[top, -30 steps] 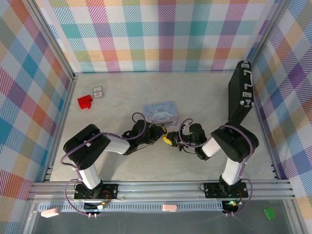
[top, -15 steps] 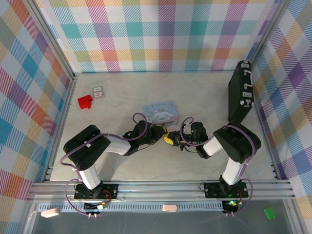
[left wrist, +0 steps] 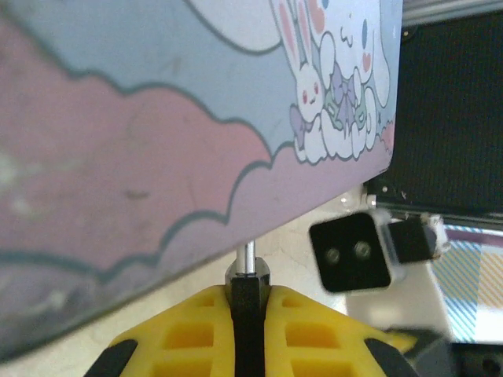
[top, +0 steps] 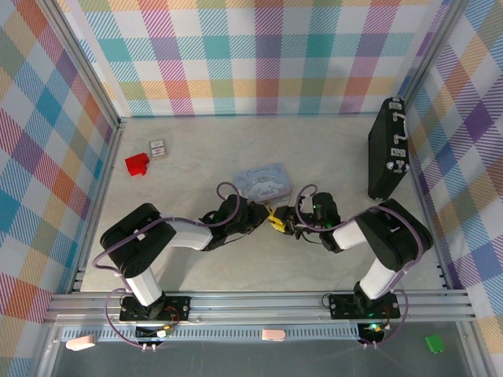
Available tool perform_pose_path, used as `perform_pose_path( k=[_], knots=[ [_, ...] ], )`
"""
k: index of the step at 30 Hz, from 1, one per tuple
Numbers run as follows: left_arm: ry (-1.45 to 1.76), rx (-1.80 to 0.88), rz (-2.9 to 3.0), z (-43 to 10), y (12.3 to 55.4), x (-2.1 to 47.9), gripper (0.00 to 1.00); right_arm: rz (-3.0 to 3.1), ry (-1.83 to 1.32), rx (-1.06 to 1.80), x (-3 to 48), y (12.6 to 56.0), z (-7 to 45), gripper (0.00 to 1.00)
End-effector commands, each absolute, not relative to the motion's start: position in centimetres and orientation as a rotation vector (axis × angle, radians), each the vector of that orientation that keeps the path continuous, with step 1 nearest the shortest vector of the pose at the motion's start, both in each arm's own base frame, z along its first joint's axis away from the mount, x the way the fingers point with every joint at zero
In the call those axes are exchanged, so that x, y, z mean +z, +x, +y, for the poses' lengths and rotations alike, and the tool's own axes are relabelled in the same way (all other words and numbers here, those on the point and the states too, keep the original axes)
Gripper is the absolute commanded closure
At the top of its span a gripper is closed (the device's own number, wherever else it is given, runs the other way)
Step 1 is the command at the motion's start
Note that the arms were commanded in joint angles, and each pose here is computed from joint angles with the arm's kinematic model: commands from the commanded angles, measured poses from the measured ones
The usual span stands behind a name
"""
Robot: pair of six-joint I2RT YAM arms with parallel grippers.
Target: Unlock the padlock with the key
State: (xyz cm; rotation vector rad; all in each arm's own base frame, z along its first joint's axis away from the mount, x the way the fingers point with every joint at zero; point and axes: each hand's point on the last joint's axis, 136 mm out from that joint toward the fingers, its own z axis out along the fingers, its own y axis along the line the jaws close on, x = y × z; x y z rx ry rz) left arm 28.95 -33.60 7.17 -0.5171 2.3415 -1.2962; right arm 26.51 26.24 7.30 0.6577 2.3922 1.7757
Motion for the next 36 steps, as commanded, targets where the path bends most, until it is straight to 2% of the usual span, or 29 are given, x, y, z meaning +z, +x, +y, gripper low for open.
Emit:
perform_pose_path(
  k=[1, 5, 15, 20, 31, 36],
  knots=[
    [-0.471, -1.317, 2.422, -34.6, 27.0, 7.3, 1.00, 2.323, 0.656, 1.635, 7.5, 27.8, 24.3, 0.64],
    [-0.509, -1.313, 2.399, -34.2, 27.7, 7.3, 1.00, 2.345, 0.659, 1.595, 7.0, 26.8, 23.7, 0.61],
    [-0.538, -1.347, 2.352, -34.0, 27.9, 7.9, 1.00, 2.379, 0.572, 1.544, 6.6, 24.6, 25.7, 0.66],
    [-0.552, -1.373, 2.345, -34.1, 27.8, 7.8, 1.00, 2.352, 0.578, 1.566, 6.7, 24.6, 25.9, 0.74],
    [-0.562, -1.399, 2.347, -34.6, 27.4, 7.8, 1.00, 2.323, 0.584, 1.623, 7.1, 25.0, 27.1, 0.84],
    [-0.567, -1.412, 2.352, -34.8, 26.7, 7.7, 1.00, 2.310, 0.601, 1.630, 7.1, 25.7, 27.4, 0.94]
  ],
)
